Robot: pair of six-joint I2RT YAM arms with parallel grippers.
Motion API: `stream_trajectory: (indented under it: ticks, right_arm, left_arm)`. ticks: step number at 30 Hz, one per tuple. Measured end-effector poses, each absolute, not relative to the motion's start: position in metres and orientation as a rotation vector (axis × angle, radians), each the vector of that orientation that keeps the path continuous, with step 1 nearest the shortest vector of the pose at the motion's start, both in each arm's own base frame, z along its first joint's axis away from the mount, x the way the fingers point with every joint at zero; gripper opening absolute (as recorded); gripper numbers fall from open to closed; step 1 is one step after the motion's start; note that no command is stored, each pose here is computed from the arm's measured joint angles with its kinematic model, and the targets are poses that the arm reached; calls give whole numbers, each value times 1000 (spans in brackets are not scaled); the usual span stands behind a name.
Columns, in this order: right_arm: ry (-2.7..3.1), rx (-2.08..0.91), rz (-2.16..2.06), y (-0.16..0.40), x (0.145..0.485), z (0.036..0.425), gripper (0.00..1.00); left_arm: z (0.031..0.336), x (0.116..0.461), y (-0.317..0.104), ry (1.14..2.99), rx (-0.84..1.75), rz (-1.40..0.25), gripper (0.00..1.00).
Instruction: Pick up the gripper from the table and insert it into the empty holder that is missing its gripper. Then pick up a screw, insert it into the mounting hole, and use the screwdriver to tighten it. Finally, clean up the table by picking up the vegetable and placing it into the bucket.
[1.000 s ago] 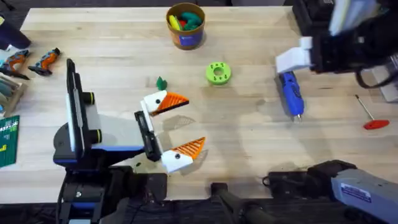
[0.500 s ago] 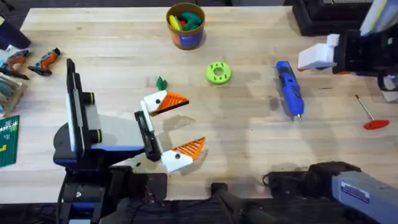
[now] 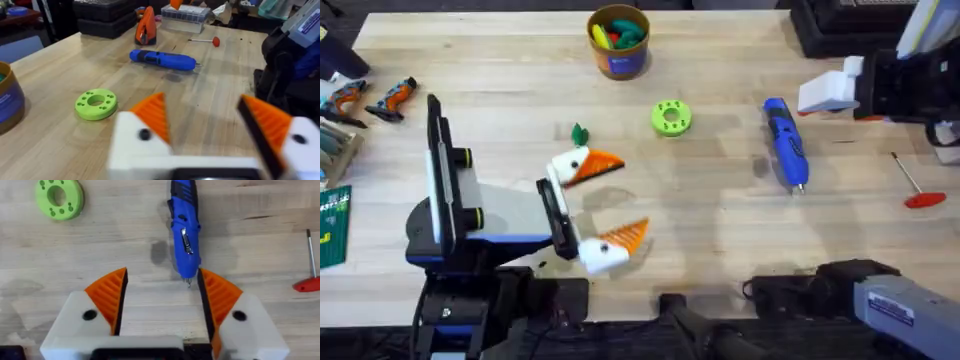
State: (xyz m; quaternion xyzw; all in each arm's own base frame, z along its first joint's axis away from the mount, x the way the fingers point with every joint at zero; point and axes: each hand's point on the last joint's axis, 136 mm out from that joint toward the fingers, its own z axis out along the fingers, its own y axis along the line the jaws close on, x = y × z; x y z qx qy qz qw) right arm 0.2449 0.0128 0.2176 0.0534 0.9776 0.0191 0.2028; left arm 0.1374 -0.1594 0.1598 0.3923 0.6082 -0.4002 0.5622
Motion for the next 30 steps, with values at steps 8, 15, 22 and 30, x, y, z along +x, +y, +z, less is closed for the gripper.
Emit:
stream_trajectory:
  ticks: [8,15,22,30]
  right_arm:
    - [2728,150,53,13,245,218,779]
    - [2698,177,14,4,253,214,780]
    - [2727,185,-27,-4,252,193,989]
    - [2777,114,-49,-5,259,179,991]
  left_arm:
    - [160,137,-159,1429,928,-937,12]
    - [160,137,-159,1428,928,-937,13]
    - [160,137,-159,1428,928,-937,13]
    - [160,137,-159,1428,928,-937,13]
